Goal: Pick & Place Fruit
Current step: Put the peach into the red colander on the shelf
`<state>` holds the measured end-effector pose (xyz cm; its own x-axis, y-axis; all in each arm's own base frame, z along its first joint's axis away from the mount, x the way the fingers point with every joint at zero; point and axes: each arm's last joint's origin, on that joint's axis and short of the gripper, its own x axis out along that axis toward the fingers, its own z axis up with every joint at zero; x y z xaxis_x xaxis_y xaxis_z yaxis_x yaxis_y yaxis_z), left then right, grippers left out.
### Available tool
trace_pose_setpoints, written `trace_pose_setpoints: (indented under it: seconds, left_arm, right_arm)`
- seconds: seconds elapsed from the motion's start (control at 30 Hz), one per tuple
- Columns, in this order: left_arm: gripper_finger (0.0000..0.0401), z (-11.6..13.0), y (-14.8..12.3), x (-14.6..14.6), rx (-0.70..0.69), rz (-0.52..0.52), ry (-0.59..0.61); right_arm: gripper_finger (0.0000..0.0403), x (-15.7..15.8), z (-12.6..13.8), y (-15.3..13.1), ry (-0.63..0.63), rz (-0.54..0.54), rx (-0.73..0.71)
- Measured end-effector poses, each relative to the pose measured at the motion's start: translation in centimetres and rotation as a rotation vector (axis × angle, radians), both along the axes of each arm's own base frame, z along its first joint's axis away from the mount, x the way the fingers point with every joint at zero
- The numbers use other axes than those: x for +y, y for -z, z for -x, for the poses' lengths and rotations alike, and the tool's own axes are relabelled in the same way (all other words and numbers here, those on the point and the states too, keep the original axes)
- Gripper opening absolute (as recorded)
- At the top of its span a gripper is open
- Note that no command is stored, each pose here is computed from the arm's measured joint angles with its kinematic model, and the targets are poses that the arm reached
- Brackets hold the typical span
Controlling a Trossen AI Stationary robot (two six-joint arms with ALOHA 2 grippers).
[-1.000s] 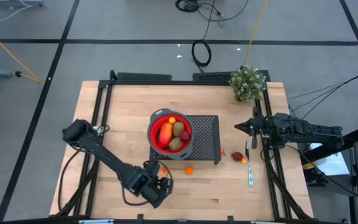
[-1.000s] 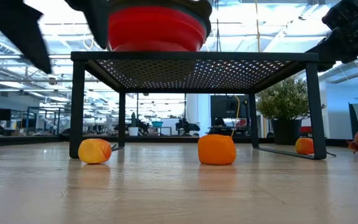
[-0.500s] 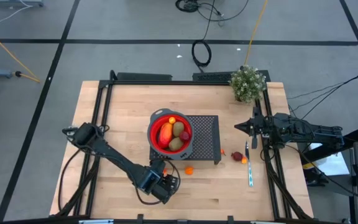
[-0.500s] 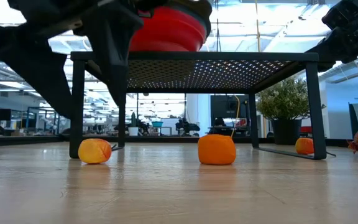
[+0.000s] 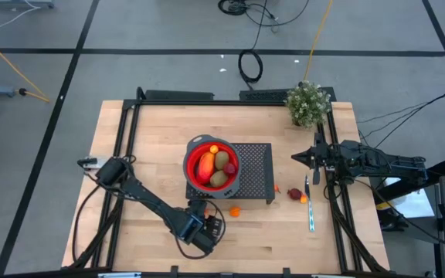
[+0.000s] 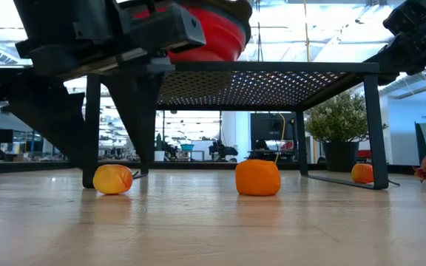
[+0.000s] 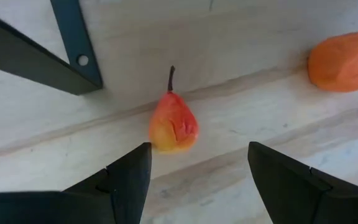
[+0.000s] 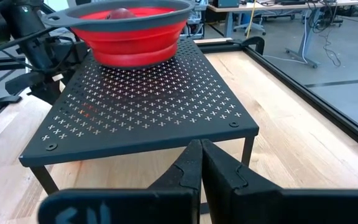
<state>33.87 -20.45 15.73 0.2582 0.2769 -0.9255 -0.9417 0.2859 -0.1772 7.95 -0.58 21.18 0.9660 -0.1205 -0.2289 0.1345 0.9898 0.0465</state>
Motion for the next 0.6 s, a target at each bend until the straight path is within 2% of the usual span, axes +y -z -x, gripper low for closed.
trace_pose_setpoints:
  seconds: [0.6]
  left_arm:
    - [0.0269, 0.0, 0.21, 0.18, -0.015, -0.064, -0.003]
  right_arm:
    - [0.0, 0.0, -0.07, -0.33, 0.0, 0.001, -0.034]
